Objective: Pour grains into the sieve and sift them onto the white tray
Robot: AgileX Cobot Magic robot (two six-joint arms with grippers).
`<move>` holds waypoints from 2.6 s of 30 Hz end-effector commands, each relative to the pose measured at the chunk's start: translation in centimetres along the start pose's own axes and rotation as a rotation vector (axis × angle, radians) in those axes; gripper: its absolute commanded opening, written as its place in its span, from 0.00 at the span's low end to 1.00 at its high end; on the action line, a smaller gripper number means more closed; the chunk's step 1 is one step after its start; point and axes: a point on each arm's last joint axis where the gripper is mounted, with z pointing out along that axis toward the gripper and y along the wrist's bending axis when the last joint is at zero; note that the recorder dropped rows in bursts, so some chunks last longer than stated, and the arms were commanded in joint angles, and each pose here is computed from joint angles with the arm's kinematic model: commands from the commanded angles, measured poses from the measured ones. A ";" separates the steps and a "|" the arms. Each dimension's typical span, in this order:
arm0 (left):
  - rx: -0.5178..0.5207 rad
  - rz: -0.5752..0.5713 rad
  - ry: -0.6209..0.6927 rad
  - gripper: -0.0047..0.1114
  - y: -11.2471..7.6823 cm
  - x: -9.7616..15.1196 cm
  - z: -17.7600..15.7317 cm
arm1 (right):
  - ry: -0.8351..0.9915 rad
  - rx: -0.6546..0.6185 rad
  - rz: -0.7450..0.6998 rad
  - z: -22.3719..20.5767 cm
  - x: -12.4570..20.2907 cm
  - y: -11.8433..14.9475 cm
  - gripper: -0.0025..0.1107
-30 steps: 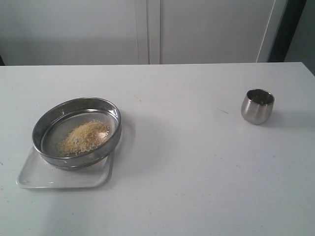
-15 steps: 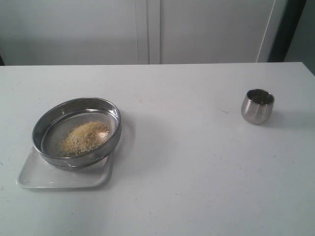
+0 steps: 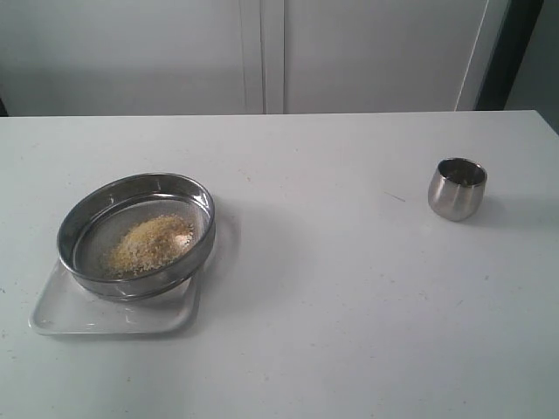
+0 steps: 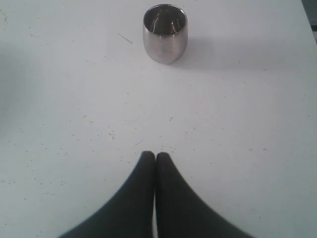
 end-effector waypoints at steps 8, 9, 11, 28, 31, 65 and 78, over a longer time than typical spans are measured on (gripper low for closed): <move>0.050 -0.020 0.225 0.04 0.5 -2.7 4.5 | -0.010 -0.001 -0.004 -0.1 0.1 0.0 0.02; 0.056 -0.022 0.246 0.04 0.5 -3.0 4.9 | -0.010 -0.001 -0.004 -0.1 0.1 0.0 0.02; 0.066 -0.032 0.278 0.04 0.5 -3.5 5.8 | -0.010 -0.001 -0.004 -0.1 0.1 0.0 0.02; 0.181 -0.193 0.450 0.04 0.0 -5.5 14.2 | -0.010 -0.002 0.018 -0.1 0.1 0.0 0.02; 0.192 -0.221 0.432 0.04 -0.1 -5.5 15.0 | -0.010 -0.002 0.013 -0.1 0.1 0.0 0.02; 0.199 -0.272 0.436 0.40 -0.1 -4.6 18.1 | -0.010 -0.002 0.013 -0.1 0.1 0.0 0.02; 0.243 -0.248 0.493 0.40 -1.7 -3.4 20.5 | -0.010 -0.002 0.013 -0.1 0.1 0.0 0.02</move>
